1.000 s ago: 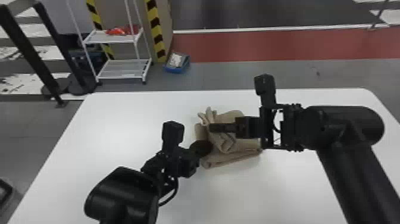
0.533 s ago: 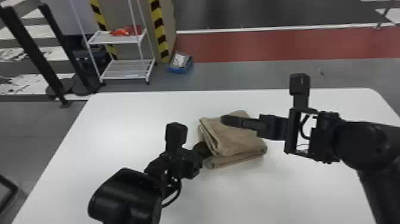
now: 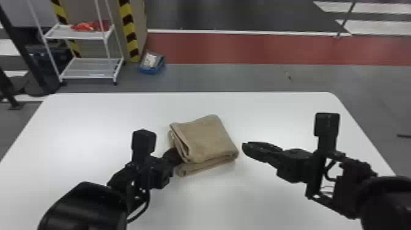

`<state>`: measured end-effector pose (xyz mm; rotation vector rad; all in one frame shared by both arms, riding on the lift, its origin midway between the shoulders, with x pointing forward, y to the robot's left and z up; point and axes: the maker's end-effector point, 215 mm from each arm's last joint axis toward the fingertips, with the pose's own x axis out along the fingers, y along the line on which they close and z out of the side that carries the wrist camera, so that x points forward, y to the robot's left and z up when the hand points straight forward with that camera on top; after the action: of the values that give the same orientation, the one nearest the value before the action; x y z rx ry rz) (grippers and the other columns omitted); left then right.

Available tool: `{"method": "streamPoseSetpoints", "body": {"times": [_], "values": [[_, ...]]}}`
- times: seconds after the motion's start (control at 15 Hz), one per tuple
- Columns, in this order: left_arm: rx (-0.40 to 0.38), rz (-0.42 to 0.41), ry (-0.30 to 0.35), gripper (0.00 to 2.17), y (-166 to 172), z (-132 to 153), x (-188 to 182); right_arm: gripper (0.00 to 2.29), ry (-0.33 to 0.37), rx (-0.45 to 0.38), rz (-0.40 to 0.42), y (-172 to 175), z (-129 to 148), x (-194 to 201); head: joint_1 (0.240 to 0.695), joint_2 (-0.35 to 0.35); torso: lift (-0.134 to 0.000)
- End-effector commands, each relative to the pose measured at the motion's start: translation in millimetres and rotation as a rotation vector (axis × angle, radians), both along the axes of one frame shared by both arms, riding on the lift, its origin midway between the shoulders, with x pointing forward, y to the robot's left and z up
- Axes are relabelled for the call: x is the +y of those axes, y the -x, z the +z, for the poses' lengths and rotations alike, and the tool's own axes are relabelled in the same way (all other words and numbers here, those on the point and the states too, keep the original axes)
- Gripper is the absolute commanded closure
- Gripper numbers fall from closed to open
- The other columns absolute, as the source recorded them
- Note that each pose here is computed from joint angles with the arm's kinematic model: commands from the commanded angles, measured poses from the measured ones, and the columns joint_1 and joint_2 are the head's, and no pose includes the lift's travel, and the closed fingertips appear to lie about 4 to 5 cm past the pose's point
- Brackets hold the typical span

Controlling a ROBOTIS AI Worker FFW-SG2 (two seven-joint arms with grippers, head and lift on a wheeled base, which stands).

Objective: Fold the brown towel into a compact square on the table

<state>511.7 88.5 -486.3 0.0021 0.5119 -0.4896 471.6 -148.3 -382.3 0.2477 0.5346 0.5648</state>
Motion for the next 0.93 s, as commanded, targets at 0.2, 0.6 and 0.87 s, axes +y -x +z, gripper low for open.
{"method": "streamPoseSetpoints", "body": {"times": [0.2, 0.6, 0.87], "values": [[0.003, 0.001, -0.001, 1.78, 1.0, -1.5, -0.1, 1.98, 0.119, -0.149, 0.007, 13.9, -32.9, -1.7, 0.695, -0.073, -0.115], [0.009, 0.000, -0.007, 1.78, 5.7, -5.7, -4.2, 1.98, 0.124, -0.135, 0.048, -2.9, -68.1, 25.0, 0.695, -0.058, -0.115], [-0.011, -0.010, 0.000, 1.78, 15.3, 4.4, -5.4, 1.98, 0.114, -0.115, 0.047, -40.7, -73.3, 34.7, 0.695, -0.045, -0.115]]}}
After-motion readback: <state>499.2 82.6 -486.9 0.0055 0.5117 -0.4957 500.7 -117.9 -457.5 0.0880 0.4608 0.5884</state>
